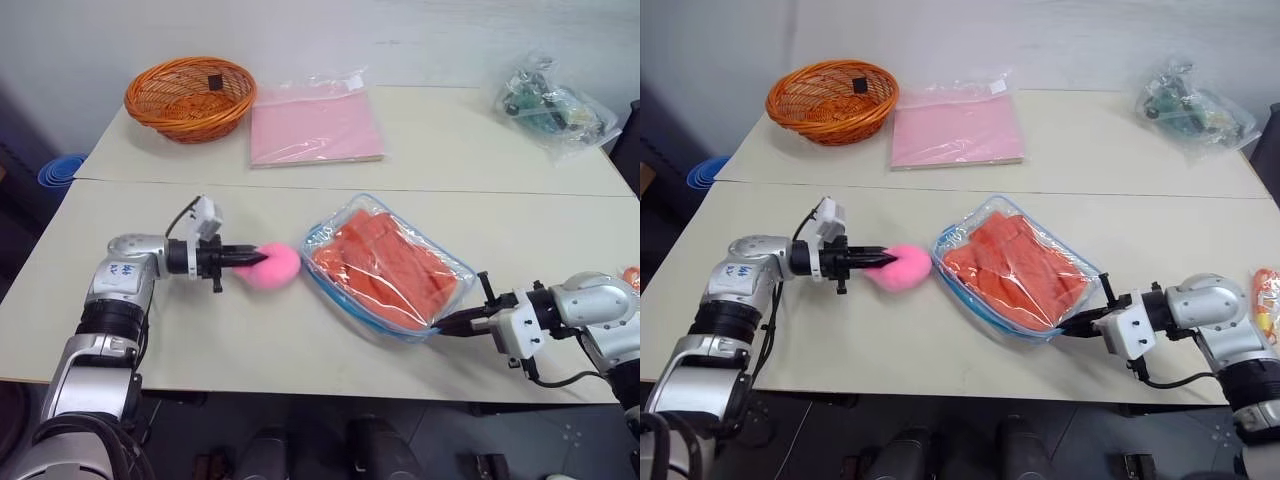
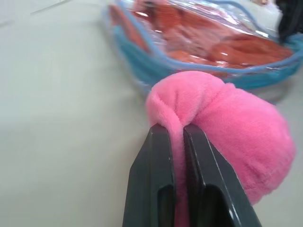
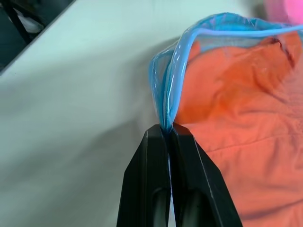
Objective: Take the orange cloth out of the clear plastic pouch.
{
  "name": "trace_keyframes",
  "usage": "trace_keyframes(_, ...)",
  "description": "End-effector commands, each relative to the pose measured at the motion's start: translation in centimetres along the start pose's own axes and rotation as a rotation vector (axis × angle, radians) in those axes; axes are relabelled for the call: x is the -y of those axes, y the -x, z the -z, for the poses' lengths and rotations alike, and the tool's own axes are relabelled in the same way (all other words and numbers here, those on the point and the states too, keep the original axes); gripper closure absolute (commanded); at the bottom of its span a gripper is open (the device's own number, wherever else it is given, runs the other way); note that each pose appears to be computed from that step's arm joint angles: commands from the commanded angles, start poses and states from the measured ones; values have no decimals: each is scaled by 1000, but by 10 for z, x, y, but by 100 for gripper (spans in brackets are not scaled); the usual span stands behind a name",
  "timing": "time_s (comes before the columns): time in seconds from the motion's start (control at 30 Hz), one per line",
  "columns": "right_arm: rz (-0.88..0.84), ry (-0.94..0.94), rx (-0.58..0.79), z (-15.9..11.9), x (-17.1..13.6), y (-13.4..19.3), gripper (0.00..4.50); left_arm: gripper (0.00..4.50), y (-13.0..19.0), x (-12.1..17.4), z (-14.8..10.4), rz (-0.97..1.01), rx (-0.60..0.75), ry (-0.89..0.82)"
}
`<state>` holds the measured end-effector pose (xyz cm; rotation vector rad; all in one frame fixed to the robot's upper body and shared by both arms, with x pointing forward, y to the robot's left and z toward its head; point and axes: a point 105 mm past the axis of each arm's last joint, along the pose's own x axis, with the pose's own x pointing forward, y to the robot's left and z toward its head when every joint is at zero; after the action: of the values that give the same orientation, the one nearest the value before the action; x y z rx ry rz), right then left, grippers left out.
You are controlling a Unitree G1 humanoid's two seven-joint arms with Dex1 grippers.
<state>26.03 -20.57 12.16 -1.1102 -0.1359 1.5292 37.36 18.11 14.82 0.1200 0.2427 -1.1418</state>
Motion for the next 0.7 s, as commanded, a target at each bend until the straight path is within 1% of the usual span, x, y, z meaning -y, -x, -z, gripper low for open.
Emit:
trace_keyframes(0.03,-30,25,-16,-3,-6,14,450,449,11,-21,-3,-124,-4,-25)
trace_keyframes(0.13,-16,13,-36,1,-8,19,450,449,10,-28,-4,-160,7,-23)
trace_keyframes(0.2,12,-12,-52,5,-7,22,450,449,9,-25,-4,-136,10,-27)
trace_keyframes(0.3,108,-68,-96,15,3,27,450,449,14,-18,-2,-89,17,-13)
trace_keyframes(0.33,137,-122,-98,17,6,31,450,417,16,-12,0,-58,20,-7)
trace_keyframes(0.37,181,-155,-106,20,10,35,426,383,20,-5,3,-36,8,-25)
trace_keyframes(0.4,204,-183,-126,23,12,41,400,371,24,2,5,-15,-2,-46)
trace_keyframes(0.43,218,-199,-141,25,13,44,376,340,26,7,7,-3,-9,-61)
trace_keyframes(0.47,259,-213,-159,26,15,51,346,314,30,9,7,-26,-4,-75)
trace_keyframes(0.6,364,-222,-256,31,17,80,205,185,45,11,4,-131,39,-93)
trace_keyframes(0.67,417,-232,-252,19,22,91,142,129,58,11,10,-168,33,-97)
trace_keyframes(0.7,441,-247,-233,13,25,93,103,99,64,10,13,-186,24,-109)
